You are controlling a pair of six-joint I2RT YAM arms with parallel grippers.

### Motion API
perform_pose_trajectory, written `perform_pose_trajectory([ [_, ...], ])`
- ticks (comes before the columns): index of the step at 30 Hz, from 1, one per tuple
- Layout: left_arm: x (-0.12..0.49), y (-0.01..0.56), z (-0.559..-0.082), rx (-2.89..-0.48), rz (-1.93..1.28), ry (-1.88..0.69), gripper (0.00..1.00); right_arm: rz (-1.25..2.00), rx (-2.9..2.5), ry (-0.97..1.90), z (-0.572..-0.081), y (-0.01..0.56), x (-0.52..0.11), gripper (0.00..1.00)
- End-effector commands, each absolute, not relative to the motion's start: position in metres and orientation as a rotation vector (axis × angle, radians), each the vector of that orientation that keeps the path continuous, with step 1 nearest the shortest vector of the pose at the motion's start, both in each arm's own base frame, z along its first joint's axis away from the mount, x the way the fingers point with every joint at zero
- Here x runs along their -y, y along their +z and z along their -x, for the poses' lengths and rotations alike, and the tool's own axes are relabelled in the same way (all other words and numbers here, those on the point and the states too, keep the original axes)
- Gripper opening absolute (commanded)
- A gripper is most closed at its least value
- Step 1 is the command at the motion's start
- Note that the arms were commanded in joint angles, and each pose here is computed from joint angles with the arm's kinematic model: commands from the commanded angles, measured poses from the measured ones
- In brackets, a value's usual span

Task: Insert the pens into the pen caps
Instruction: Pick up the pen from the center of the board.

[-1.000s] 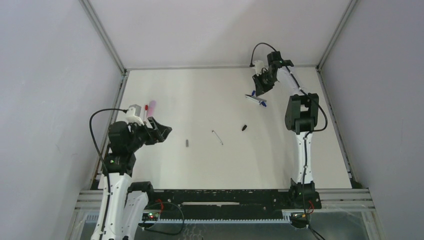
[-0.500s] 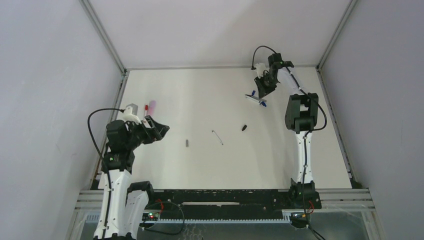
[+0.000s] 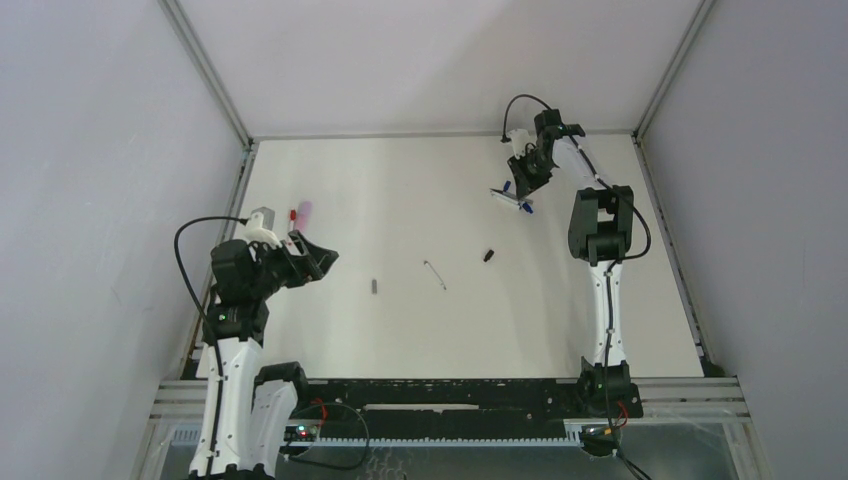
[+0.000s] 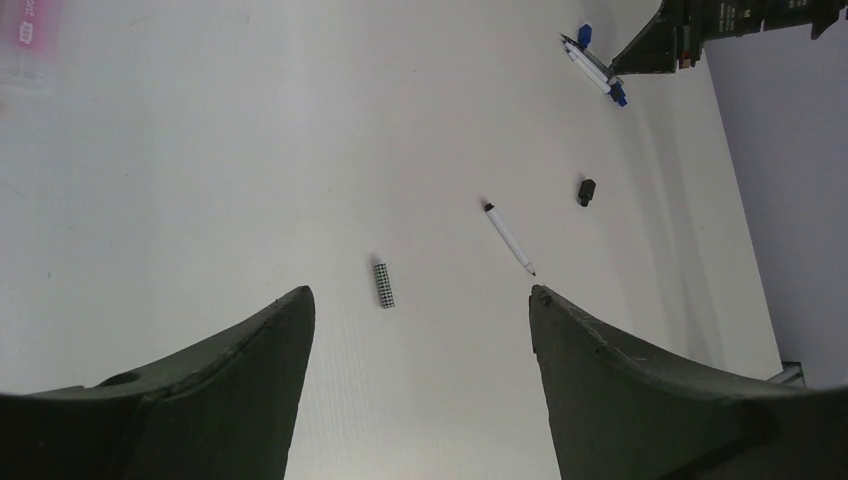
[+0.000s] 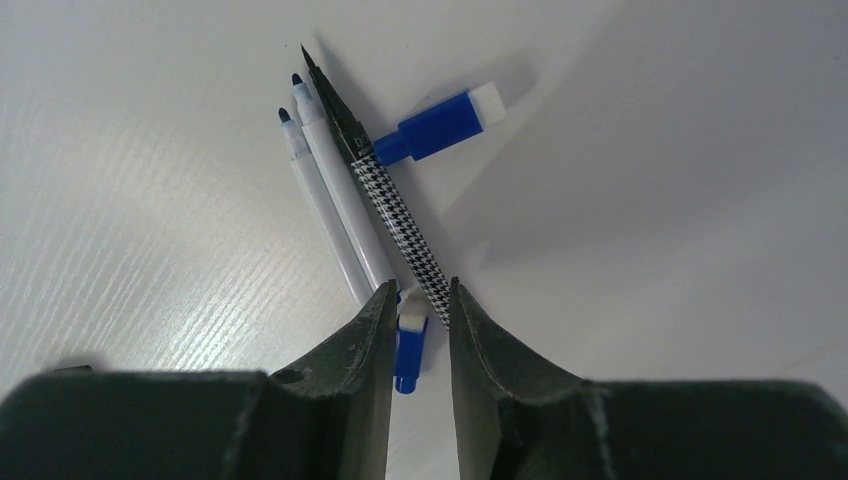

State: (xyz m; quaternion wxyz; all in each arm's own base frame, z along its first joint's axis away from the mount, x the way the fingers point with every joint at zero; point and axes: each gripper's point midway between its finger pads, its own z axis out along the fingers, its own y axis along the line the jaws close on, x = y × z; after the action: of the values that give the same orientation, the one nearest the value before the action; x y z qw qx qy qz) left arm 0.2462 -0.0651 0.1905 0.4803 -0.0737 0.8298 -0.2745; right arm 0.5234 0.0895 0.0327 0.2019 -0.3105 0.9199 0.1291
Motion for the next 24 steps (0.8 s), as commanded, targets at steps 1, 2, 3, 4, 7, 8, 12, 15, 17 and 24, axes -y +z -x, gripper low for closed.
perform_pose_trajectory([
  [1, 0.066, 0.193, -0.248, -2.003, 0.164, -0.685, 0.82, 0.877, -2.529, 0.343, -0.535, 0.040, -0.092, 0.32],
  [2, 0.066, 0.193, -0.248, -2.002, 0.163, -0.686, 0.82, 0.877, -2.529, 0.344, -0.535, 0.039, -0.092, 0.32],
  [3, 0.066, 0.194, -0.248, -2.001, 0.163, -0.685, 0.82, 0.879, -2.526, 0.346, -0.536, 0.039, -0.093, 0.32],
  [4, 0.066, 0.193, -0.248, -2.002, 0.163, -0.684, 0.82, 0.879, -2.524, 0.345, -0.537, 0.039, -0.093, 0.32],
  [7, 0.066, 0.193, -0.248, -2.003, 0.164, -0.685, 0.82, 0.880, -2.526, 0.346, -0.537, 0.038, -0.093, 0.32],
  [8, 0.065, 0.193, -0.248, -2.003, 0.165, -0.684, 0.82, 0.881, -2.525, 0.348, -0.538, 0.037, -0.093, 0.31],
  [12, 0.065, 0.193, -0.248, -2.002, 0.166, -0.683, 0.82, 0.885, -2.525, 0.353, -0.537, 0.037, -0.094, 0.31],
  [15, 0.065, 0.193, -0.248, -2.000, 0.166, -0.683, 0.82, 0.890, -2.528, 0.358, -0.536, 0.036, -0.095, 0.31],
  [17, 0.065, 0.194, -0.248, -1.999, 0.165, -0.683, 0.82, 0.894, -2.535, 0.362, -0.534, 0.034, -0.095, 0.31],
  [24, 0.065, 0.194, -0.248, -1.996, 0.165, -0.682, 0.83, 0.933, -2.549, 0.347, -0.529, 0.029, -0.099, 0.30],
])
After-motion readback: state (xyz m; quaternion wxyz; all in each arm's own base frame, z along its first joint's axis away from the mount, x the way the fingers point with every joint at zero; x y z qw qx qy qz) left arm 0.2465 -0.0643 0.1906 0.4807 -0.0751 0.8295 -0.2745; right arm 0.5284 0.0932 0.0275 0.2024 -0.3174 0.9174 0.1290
